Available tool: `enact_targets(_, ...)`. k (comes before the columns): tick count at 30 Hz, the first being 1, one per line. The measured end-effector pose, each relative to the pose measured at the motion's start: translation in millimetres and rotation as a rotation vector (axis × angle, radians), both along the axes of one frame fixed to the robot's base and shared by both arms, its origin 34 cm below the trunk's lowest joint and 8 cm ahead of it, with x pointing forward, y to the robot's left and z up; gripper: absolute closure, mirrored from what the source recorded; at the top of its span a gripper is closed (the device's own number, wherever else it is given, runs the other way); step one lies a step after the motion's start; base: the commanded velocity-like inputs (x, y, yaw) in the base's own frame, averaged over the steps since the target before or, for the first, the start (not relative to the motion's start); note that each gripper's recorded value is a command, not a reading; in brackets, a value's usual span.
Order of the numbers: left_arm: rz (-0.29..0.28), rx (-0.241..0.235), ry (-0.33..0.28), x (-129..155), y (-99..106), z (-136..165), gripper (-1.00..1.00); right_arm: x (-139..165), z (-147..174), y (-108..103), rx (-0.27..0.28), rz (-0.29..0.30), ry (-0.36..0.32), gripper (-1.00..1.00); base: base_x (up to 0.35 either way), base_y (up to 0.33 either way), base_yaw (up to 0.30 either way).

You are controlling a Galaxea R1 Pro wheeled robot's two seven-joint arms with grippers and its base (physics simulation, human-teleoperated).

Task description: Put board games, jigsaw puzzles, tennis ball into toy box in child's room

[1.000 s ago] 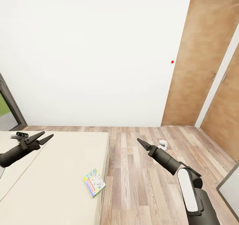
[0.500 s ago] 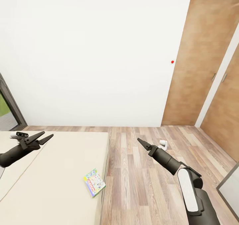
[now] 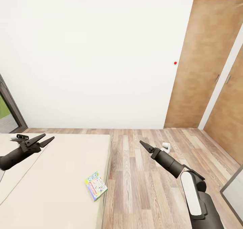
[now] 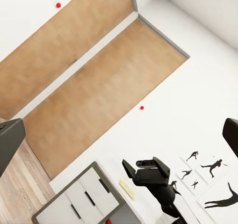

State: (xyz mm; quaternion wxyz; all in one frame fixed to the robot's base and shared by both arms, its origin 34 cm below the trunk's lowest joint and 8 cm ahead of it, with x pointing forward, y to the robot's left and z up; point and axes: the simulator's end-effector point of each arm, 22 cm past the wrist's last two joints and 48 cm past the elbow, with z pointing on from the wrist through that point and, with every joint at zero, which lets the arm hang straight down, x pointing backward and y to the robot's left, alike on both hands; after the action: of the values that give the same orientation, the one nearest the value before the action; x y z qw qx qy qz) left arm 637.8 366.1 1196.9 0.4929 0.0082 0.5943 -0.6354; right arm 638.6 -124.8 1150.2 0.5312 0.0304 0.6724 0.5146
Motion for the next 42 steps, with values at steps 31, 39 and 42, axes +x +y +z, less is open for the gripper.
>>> enact_targets(31,0.0,0.0,-0.001,0,0,0,-1.0,30,-60,-43,-0.158,-0.255,0.228,-1.0,0.0,0.0,0.0)
enact_targets(39,0.0,0.0,0.0,0,0,0,-1.0,31,-68,-51,-0.179,-0.281,0.259,-1.0,0.0,0.0,0.0)
enact_targets(42,0.0,0.0,0.0,0,0,0,-1.0,31,-65,-51,-0.176,-0.281,0.251,-1.0,0.0,0.0,0.0)
